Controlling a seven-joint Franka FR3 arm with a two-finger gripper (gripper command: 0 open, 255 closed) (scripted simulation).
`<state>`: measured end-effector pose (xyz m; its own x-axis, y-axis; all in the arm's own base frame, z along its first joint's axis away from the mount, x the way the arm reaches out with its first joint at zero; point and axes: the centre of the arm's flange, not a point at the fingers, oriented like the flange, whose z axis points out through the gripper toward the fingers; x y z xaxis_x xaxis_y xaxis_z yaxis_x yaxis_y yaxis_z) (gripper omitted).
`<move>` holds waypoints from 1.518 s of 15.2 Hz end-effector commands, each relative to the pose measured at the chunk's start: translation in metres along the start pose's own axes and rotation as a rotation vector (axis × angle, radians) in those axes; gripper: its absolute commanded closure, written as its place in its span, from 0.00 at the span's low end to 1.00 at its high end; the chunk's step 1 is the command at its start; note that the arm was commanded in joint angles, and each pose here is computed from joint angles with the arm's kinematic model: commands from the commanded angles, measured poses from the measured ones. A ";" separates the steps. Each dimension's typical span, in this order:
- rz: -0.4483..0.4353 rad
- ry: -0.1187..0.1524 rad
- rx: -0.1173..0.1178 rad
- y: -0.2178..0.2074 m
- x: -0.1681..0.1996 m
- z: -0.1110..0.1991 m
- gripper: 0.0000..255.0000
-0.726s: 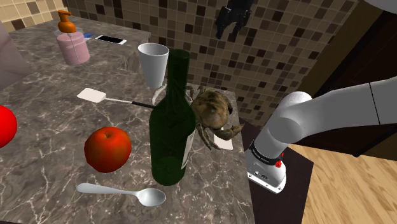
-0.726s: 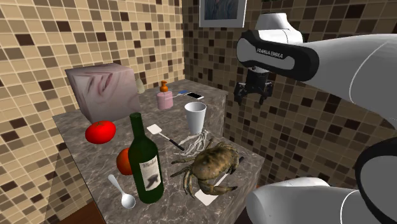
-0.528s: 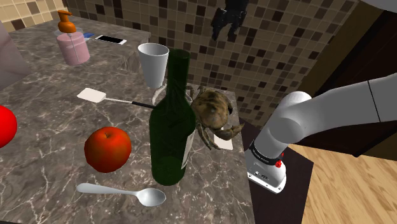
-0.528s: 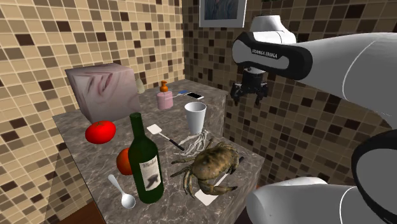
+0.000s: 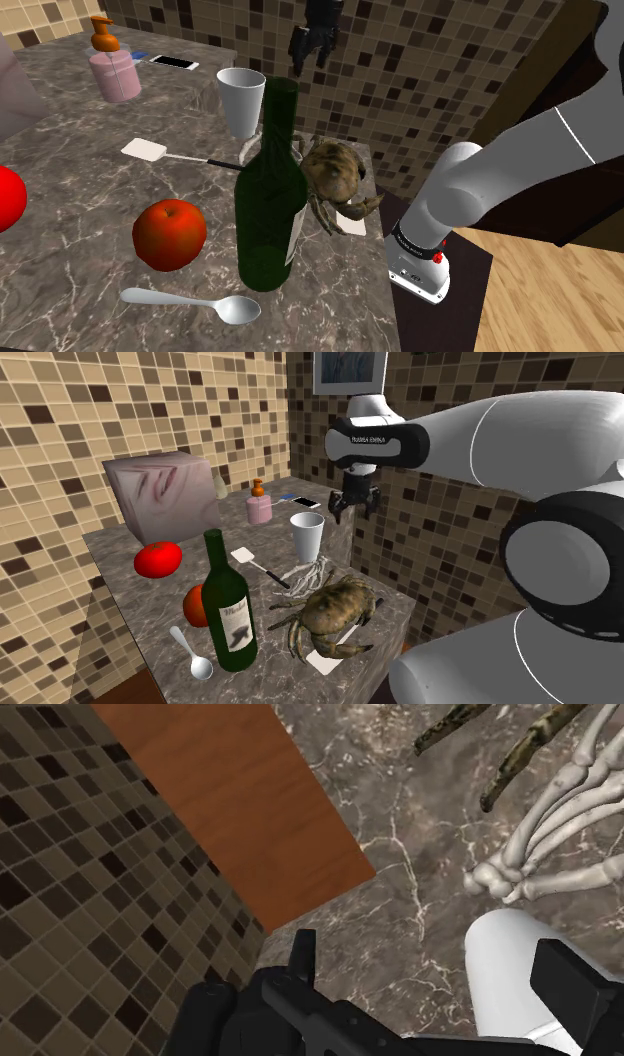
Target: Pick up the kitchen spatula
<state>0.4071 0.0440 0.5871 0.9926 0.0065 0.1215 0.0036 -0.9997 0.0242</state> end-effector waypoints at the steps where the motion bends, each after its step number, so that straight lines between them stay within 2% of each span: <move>1: -0.045 -0.014 0.003 -0.017 0.014 0.010 0.00; 12: -0.288 -0.089 0.020 -0.139 0.073 0.071 0.00; 23: -0.530 -0.165 0.036 -0.272 0.095 0.133 0.00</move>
<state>0.5123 0.3006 0.4682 0.8710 0.4889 -0.0476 0.4899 -0.8718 0.0092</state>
